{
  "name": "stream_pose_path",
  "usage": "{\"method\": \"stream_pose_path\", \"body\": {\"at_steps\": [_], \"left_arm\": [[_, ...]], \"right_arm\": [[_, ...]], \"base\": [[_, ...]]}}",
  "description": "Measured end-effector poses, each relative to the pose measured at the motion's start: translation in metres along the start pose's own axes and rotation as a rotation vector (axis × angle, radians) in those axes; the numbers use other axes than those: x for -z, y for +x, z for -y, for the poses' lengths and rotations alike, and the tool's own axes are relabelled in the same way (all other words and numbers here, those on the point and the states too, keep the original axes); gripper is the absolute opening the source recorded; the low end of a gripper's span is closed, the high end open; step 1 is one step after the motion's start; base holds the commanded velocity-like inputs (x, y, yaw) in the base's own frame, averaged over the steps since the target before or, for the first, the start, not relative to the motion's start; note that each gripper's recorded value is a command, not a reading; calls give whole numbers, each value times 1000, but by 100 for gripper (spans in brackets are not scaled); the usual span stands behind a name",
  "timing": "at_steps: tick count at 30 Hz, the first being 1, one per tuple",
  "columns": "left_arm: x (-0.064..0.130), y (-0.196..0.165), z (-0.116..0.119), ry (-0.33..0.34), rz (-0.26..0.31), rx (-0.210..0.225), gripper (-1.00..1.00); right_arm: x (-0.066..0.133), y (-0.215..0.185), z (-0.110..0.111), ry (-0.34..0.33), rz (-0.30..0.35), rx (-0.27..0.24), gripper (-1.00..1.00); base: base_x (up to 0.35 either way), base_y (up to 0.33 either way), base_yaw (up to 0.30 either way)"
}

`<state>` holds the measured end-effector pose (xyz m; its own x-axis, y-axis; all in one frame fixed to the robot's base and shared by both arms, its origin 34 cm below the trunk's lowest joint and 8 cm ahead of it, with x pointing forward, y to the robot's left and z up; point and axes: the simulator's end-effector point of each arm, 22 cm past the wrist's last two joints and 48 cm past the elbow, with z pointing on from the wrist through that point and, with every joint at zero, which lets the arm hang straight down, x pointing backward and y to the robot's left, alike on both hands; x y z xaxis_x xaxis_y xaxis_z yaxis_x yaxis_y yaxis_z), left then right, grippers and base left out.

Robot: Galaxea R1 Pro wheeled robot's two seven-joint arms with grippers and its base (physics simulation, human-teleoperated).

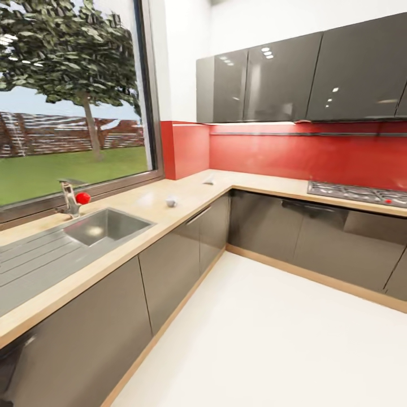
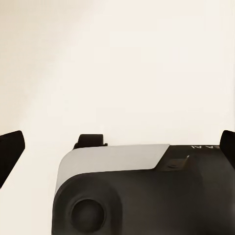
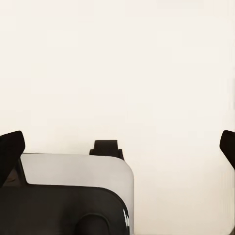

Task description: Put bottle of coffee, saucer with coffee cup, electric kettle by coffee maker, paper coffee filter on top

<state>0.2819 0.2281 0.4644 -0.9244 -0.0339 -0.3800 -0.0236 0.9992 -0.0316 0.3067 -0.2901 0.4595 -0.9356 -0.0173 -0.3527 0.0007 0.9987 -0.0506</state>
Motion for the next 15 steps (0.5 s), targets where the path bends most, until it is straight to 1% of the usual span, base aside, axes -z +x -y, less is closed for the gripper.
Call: {"method": "stream_pose_path", "body": {"at_steps": [15], "left_arm": [[0,0,0,0,0,0,100]], "right_arm": [[0,0,0,0,0,1,100]], "base": [[295,-201,258]]}}
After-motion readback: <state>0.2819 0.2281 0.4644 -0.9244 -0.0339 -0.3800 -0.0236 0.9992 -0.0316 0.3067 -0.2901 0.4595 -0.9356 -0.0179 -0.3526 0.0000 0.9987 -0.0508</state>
